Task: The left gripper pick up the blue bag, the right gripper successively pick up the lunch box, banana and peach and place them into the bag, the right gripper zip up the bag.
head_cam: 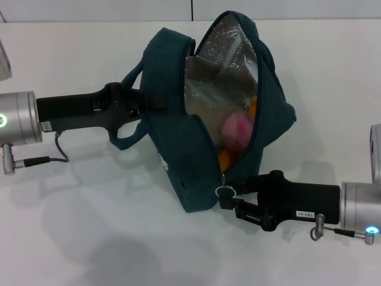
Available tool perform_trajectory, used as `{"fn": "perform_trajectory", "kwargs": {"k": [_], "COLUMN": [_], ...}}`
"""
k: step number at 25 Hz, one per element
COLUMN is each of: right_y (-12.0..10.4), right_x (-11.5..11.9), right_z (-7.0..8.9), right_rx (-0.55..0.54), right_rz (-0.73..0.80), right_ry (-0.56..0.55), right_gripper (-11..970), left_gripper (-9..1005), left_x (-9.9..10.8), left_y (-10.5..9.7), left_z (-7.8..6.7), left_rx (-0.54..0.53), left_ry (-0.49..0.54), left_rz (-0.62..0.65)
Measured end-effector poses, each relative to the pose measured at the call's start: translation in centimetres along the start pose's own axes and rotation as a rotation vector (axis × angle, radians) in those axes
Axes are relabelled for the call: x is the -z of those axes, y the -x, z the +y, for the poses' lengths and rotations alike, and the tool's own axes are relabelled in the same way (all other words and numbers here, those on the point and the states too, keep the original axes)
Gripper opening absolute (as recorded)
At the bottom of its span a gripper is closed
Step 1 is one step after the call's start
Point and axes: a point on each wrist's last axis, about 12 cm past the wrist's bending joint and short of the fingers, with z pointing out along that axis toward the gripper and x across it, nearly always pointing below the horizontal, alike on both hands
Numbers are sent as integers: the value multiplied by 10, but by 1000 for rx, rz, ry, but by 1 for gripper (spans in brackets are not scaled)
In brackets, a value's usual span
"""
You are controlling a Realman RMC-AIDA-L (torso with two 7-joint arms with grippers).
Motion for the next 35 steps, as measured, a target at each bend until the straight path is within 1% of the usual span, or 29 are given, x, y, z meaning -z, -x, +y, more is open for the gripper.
{"fn": "perform_trajectory", "kwargs": {"k": [12,18,23,28,31,35], "right_y": [-3,-4,-3,0,3,5], "right_x": [1,3,12,26,32,33], "right_z": [1,1,2,7,8,7], "right_rx": [11,0,-8,3,14,20], "right_rz": [3,-10,-38,-115,-156,-163], "right_ry": [1,-13,-12,16,21,24], "right_gripper": [169,8,7,7,7,6], "left_gripper": [62,62,62,62,63,63], "left_x": [-1,-1,-1,1,2,2], "left_y": [-1,-1,-3,-7,-9,-11], "left_z": [-1,-1,0,1,0,-1], "left_rx": [1,2,4,0,-31,-85], "left_ry": [-8,-9,-10,-14,-32,-62], "left_rz": [7,7,7,7,10,-7]}}
